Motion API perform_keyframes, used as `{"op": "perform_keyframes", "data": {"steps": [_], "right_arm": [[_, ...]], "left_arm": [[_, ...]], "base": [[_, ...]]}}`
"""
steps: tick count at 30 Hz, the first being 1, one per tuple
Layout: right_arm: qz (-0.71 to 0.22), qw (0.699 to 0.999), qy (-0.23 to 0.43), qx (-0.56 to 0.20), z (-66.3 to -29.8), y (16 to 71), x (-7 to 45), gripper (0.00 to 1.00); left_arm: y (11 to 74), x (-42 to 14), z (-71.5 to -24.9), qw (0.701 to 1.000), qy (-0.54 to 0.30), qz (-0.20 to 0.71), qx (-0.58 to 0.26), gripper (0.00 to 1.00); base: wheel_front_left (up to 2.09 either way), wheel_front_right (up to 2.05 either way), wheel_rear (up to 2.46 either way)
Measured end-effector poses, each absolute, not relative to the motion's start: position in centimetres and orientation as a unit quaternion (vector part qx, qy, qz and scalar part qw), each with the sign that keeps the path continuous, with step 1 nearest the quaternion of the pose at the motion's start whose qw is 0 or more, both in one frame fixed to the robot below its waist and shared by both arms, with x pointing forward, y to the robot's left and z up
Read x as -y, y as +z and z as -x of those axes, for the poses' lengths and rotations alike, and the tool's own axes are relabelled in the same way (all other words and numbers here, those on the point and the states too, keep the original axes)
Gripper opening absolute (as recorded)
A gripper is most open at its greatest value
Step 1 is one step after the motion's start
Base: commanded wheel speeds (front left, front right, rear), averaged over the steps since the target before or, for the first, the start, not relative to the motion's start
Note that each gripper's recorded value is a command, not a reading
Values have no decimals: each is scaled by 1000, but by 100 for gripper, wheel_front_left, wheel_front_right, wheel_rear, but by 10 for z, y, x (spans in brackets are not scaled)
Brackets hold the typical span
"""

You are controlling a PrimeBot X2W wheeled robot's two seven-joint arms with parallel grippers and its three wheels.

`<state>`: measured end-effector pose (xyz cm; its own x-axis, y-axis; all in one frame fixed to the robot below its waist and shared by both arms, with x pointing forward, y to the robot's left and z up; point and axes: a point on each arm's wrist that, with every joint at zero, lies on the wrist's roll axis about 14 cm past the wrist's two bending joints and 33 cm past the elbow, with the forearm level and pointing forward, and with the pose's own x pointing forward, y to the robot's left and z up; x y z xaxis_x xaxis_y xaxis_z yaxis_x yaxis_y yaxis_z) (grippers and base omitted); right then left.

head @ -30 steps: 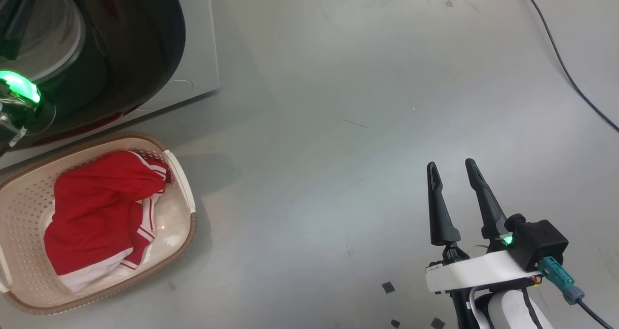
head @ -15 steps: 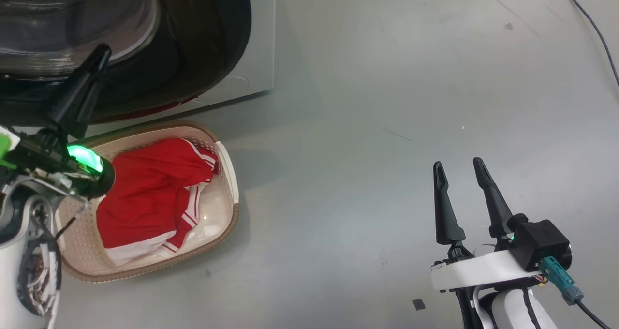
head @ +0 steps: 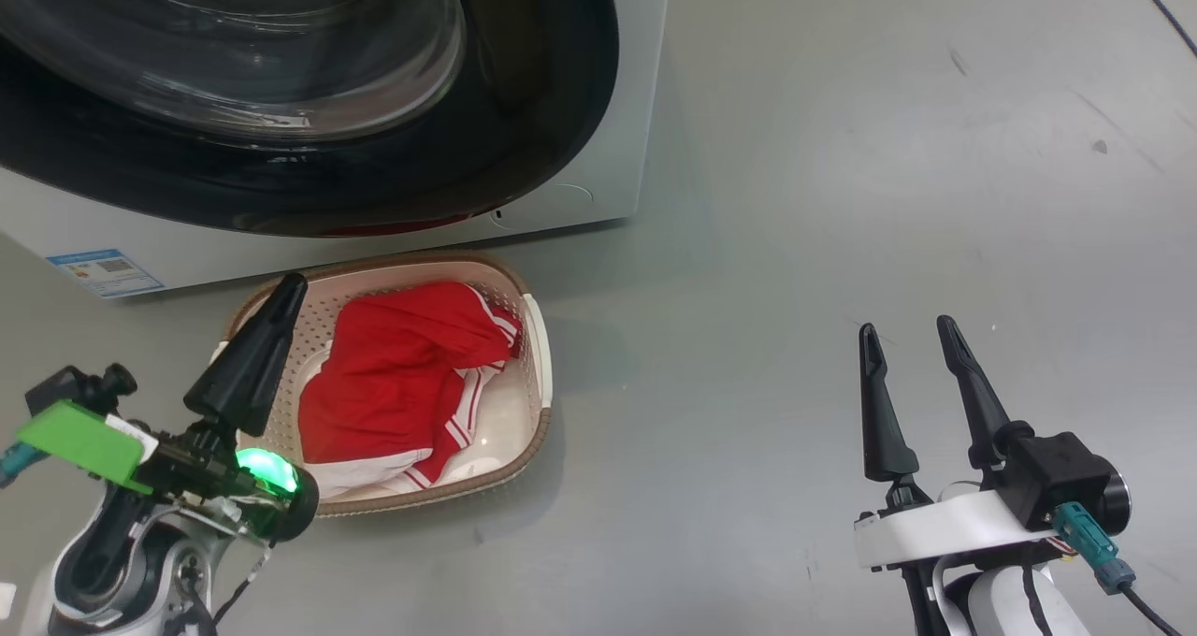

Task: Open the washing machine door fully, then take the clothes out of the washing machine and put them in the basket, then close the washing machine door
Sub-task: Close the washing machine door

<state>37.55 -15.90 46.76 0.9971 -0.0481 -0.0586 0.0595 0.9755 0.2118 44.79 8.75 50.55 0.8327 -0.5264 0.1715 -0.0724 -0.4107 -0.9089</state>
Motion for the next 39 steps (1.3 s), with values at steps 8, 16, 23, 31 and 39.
{"op": "perform_keyframes", "data": {"steps": [8, 16, 23, 31, 39], "right_arm": [[-109, 994, 4, -19, -375, 474, 140, 100], [-109, 994, 23, -5, -374, 484, 131, 100], [-94, 995, 43, 14, -374, 496, 125, 100], [-80, 995, 48, 20, -365, 500, 126, 100], [-67, 996, 52, 13, -350, 496, 126, 100]], "left_arm": [[504, -120, -416, 537, -175, 812, -147, 100], [536, -160, -401, 686, -153, 707, -76, 100], [579, -207, -388, 894, -128, 430, -3, 100], [585, -223, -362, 971, -103, 211, 47, 100], [550, -212, -345, 992, -43, 114, 29, 100]], "base": [[0, 0, 0], [0, 0, 0], [0, 0, 0], [0, 0, 0], [0, 0, 0]]}}
